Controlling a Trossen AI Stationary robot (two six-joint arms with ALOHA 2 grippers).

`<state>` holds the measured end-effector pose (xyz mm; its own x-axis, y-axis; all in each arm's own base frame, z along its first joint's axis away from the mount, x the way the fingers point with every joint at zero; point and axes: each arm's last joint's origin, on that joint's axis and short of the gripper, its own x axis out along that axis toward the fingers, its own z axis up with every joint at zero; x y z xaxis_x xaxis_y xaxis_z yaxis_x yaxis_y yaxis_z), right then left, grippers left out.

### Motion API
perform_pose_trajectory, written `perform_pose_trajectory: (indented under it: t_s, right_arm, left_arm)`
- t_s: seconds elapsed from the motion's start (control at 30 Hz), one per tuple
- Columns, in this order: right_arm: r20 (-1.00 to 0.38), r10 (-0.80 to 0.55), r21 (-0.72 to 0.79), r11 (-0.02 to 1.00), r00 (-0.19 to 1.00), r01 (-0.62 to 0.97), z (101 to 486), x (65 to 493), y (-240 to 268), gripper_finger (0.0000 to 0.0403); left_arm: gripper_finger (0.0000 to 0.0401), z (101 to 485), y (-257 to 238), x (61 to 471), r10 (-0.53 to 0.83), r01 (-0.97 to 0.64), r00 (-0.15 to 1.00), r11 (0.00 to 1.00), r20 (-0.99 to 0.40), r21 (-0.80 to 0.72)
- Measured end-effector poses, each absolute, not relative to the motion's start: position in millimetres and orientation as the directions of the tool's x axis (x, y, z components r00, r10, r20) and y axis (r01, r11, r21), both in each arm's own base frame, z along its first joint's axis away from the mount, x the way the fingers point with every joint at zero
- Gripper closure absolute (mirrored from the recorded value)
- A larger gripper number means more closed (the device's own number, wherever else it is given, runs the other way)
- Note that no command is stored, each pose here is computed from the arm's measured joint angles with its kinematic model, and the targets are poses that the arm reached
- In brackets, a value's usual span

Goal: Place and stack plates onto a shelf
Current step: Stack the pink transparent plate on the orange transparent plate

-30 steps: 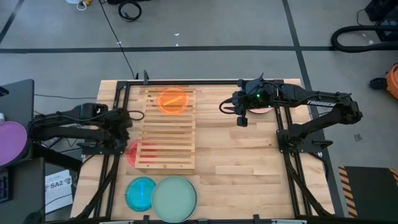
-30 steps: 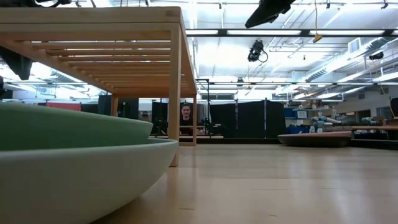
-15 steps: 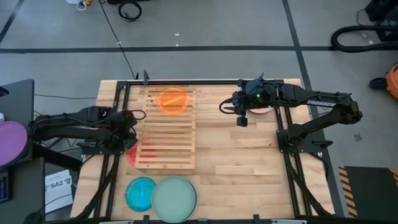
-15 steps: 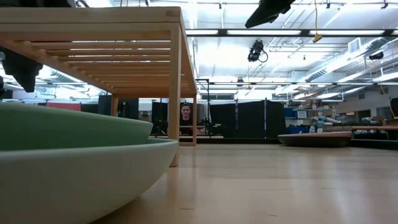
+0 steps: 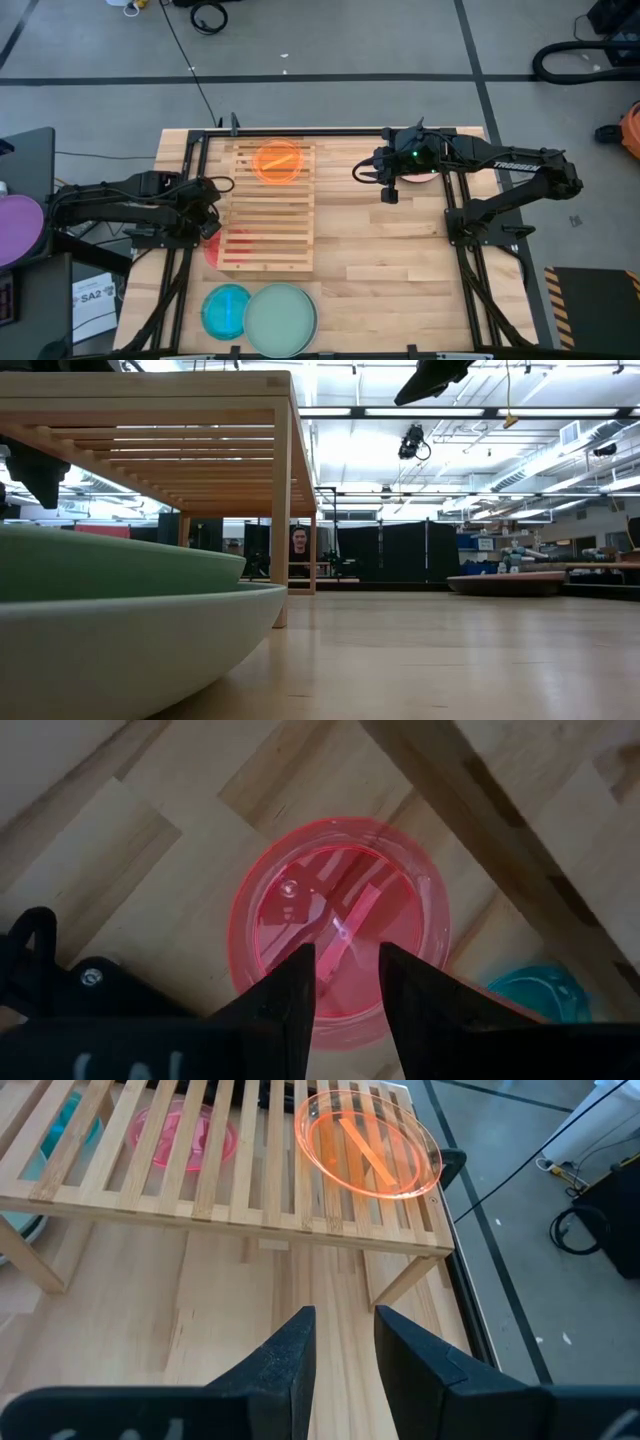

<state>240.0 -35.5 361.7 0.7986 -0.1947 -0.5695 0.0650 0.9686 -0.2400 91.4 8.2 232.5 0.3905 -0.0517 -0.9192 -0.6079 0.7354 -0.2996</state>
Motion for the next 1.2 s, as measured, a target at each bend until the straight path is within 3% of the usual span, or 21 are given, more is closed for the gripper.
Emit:
perform_pose_trajectory:
  t_s: [0.67,1.2]
  right_arm:
    - [-0.57,-0.194,-0.24,0.969,0.798,0.064,361.6,240.1,-35.5,0.0292]
    - [-0.57,-0.194,-0.24,0.969,0.798,0.065,361.5,240.1,-35.5,0.0292]
  left_arm:
    - [0.0253,232.6,7.7,91.4,-0.07,-0.439,0.392,0.862,-0.917,-0.253]
    - [0.0116,232.3,10.2,91.0,0.02,-0.284,0.382,0.954,-0.924,-0.097]
